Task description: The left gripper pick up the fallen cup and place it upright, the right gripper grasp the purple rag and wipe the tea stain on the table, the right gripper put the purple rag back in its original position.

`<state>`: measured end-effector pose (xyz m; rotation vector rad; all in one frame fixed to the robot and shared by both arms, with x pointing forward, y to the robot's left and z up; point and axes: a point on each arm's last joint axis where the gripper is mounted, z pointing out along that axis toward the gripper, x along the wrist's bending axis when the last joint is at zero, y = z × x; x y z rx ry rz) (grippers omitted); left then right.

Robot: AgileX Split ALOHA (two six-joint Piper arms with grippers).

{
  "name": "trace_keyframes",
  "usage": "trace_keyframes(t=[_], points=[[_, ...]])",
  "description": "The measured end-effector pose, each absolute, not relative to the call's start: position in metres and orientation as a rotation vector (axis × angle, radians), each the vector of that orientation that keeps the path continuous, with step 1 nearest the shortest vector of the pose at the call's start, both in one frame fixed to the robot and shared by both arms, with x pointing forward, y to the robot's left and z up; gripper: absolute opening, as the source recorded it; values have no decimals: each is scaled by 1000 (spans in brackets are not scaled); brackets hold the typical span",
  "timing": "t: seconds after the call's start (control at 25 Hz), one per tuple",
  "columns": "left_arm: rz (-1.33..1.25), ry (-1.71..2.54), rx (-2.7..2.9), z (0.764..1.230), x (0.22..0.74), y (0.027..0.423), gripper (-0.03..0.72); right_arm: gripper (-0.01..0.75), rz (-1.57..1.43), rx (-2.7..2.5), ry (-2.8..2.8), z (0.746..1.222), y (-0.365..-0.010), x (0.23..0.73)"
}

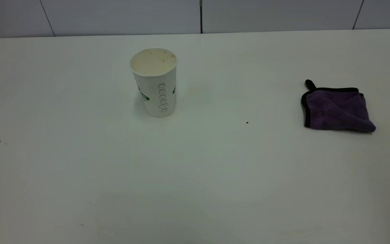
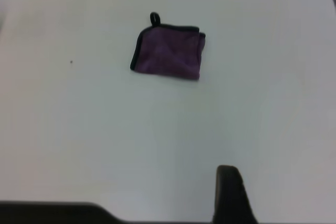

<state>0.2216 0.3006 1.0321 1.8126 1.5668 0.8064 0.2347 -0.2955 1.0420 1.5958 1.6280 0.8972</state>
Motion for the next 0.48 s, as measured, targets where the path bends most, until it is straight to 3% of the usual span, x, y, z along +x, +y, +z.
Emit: trace_keyframes(t=[0.48], points=[[807, 1567, 1813, 1032, 222, 301, 478, 504, 911, 1585, 1614, 1041, -295, 231]])
